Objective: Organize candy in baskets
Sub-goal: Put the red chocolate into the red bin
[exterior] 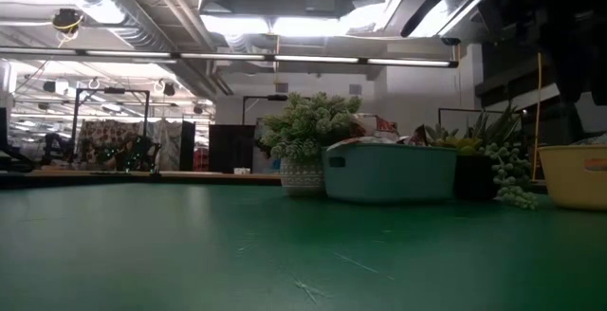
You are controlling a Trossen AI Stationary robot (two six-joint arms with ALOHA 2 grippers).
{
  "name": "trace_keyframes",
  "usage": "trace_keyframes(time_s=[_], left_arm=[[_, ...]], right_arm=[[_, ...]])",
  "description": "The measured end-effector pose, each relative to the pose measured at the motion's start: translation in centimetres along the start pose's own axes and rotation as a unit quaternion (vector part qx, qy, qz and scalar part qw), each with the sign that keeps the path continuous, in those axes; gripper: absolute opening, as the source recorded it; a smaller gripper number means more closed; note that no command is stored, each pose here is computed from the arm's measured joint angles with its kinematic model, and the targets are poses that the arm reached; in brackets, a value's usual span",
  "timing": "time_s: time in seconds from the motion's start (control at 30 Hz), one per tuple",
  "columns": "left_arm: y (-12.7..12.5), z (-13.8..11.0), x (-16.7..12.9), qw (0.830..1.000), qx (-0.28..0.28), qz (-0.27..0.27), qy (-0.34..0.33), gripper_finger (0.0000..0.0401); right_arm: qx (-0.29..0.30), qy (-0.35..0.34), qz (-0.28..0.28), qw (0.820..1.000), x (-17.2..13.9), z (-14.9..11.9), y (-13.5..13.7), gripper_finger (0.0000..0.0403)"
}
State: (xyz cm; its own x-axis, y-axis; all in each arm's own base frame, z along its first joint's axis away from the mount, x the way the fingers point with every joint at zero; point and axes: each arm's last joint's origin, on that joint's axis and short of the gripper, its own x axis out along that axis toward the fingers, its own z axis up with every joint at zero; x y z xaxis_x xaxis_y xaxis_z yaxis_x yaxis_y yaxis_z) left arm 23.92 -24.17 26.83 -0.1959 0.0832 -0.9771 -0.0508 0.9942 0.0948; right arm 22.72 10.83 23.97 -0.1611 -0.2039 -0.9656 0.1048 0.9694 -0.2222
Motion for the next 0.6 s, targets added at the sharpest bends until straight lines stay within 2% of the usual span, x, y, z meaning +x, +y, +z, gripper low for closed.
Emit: trace_keyframes(time_s=[0.13,0.27,0.4,0.5,0.6], left_arm=[[0.2,-2.4,-0.2,0.999,-0.016,0.018,-0.027,0.0066],[2.2,-5.2,0.7,0.995,-0.09,0.035,-0.022,0.0066],[4.4,-7.7,2.2,0.979,-0.196,0.054,-0.013,0.0067],[5.2,-8.5,3.2,0.961,-0.271,0.064,0.0,0.0067],[5.4,-8.6,3.6,0.954,-0.294,0.065,0.018,0.0067]], right_arm=[[-0.014,0.0,0.0,1.0,0.0,0.0,0.0,0.0179],[-0.029,0.001,-0.001,1.0,0.0,0.0,0.0,0.0179],[-0.03,0.0,0.0,1.0,0.0,0.0,0.0,0.0179],[-0.031,0.0,0.0,1.0,0.0,0.0,0.0,0.0179],[-0.031,0.0,0.0,1.0,0.0,0.0,0.0,0.0179]])
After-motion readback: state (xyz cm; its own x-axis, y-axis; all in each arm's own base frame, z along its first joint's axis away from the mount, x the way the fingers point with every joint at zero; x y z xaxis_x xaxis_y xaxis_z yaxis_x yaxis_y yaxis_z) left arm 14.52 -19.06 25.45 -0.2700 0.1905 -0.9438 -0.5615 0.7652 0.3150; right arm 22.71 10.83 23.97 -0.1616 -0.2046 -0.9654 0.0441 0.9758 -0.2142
